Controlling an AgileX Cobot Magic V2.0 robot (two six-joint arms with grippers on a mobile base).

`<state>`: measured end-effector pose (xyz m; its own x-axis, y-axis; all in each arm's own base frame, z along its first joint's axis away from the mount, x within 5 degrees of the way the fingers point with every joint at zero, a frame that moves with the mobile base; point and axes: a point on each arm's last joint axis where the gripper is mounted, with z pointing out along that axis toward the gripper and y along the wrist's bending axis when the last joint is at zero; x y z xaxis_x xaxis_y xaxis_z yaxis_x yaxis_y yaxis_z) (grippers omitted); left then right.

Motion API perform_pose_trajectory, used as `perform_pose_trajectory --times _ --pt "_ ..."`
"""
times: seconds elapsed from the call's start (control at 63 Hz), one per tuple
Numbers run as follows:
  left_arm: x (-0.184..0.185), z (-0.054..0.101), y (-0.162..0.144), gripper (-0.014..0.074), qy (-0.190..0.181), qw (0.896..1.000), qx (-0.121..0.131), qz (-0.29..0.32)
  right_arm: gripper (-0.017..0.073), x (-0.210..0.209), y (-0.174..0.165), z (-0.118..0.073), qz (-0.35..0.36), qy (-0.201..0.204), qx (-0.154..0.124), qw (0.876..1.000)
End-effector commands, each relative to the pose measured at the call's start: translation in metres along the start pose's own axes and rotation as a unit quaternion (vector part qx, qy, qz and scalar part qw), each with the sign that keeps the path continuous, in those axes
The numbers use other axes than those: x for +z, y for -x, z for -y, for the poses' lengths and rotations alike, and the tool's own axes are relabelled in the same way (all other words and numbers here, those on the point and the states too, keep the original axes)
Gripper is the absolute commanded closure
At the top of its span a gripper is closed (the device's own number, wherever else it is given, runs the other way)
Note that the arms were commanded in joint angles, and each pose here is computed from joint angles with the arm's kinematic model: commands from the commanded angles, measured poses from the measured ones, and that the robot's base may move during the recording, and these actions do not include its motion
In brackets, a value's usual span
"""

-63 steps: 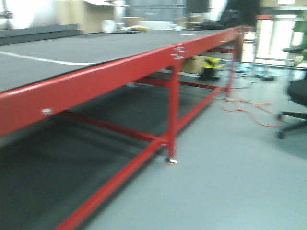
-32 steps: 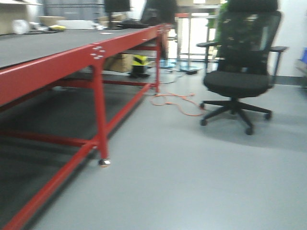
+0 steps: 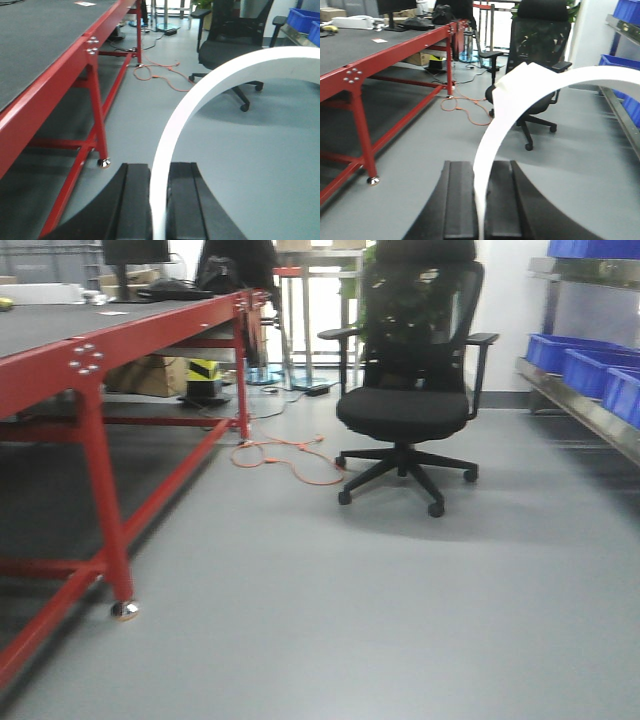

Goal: Grab PVC pipe and place in blue bin
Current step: 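Carry the clamp while driving toward the shelf of blue bins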

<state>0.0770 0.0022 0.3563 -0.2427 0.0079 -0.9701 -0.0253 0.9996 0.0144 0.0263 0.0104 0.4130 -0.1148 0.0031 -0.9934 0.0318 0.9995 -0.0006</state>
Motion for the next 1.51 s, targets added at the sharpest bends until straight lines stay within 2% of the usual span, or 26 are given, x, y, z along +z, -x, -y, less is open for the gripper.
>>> perform_pose_trajectory --times 0.0,1.491 --pt "-0.0013 0.0000 0.0017 0.0704 0.000 1.000 -0.008 0.013 0.0727 0.0000 0.0016 0.0006 0.012 -0.004 -0.002 1.000" --pt "-0.0014 -0.0001 0.0017 0.0704 0.001 1.000 -0.007 0.013 0.0727 0.0000 0.0016 0.0006 0.012 -0.004 -0.002 1.000"
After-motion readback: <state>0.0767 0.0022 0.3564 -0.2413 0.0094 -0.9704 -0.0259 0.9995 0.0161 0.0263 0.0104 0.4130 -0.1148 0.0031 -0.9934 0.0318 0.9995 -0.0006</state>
